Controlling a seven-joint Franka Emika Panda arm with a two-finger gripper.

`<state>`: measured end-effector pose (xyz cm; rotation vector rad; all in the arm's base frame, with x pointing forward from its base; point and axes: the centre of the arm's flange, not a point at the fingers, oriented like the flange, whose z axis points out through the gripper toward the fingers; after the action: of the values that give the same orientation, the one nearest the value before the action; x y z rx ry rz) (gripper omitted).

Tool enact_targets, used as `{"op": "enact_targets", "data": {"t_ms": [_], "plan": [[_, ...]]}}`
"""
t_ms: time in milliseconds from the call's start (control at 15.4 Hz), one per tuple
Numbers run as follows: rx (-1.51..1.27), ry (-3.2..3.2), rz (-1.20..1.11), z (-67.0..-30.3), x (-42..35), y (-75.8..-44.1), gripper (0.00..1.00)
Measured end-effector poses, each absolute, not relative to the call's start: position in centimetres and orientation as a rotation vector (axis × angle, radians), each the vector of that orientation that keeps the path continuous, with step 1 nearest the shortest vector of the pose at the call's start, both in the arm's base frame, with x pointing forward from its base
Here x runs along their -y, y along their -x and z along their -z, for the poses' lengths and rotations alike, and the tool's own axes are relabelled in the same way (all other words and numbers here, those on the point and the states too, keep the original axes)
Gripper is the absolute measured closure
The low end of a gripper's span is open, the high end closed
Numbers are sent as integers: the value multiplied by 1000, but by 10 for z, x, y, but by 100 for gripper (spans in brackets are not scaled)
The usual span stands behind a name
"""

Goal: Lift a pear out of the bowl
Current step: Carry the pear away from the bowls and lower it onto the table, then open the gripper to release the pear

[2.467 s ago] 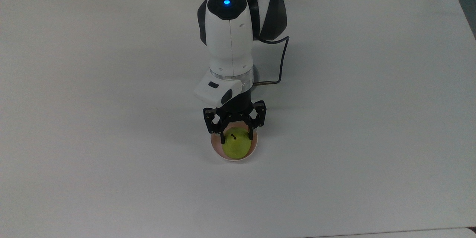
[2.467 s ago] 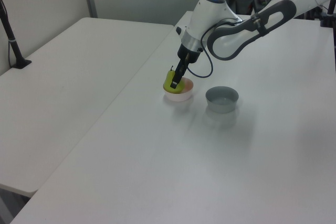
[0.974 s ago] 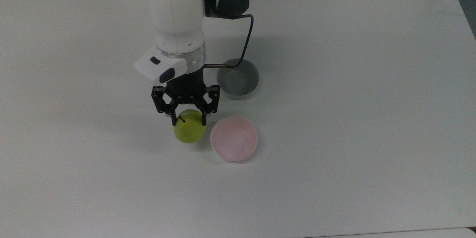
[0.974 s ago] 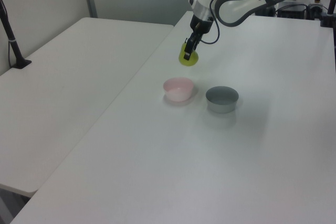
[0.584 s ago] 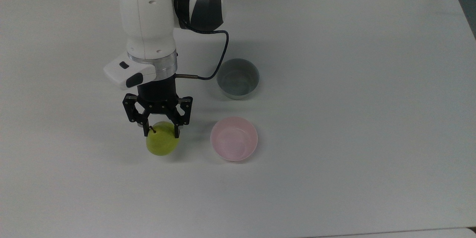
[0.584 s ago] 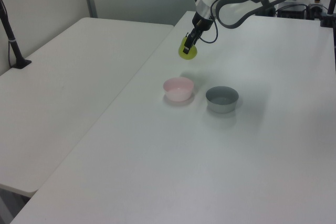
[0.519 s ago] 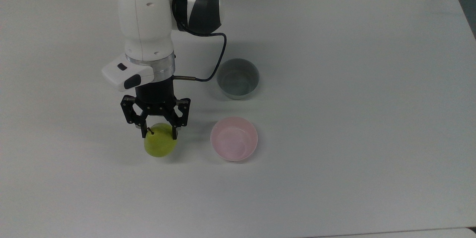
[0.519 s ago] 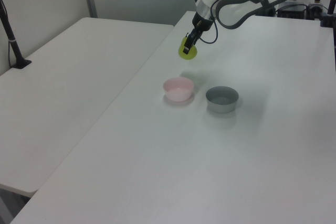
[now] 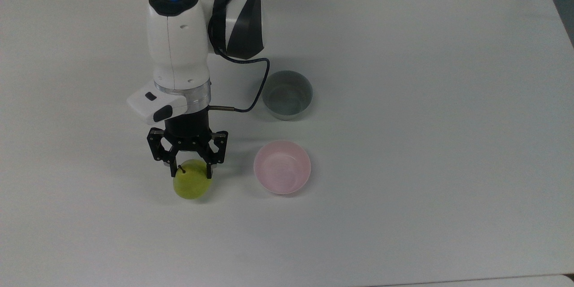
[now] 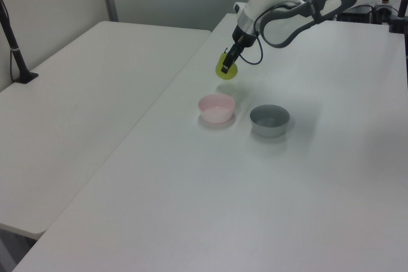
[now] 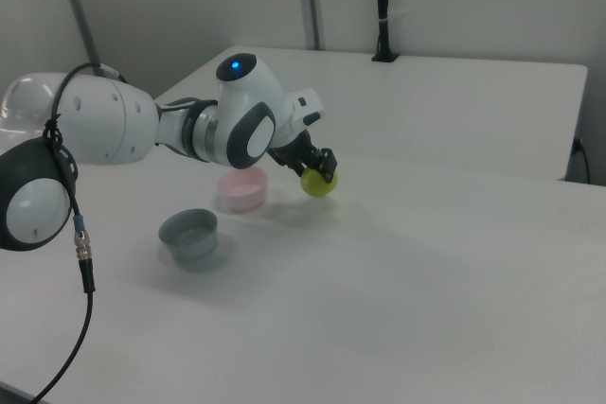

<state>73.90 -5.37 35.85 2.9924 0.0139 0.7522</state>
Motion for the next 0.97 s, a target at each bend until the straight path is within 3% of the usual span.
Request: {"op": "enact_targets", "data": {"t_ms": [584, 714, 974], "plan": [[-37, -2982, -746, -337, 53, -742, 30], [-37, -2981, -750, -338, 53, -742, 14], [-39, -2979, -753, -339, 53, -743, 5]]}}
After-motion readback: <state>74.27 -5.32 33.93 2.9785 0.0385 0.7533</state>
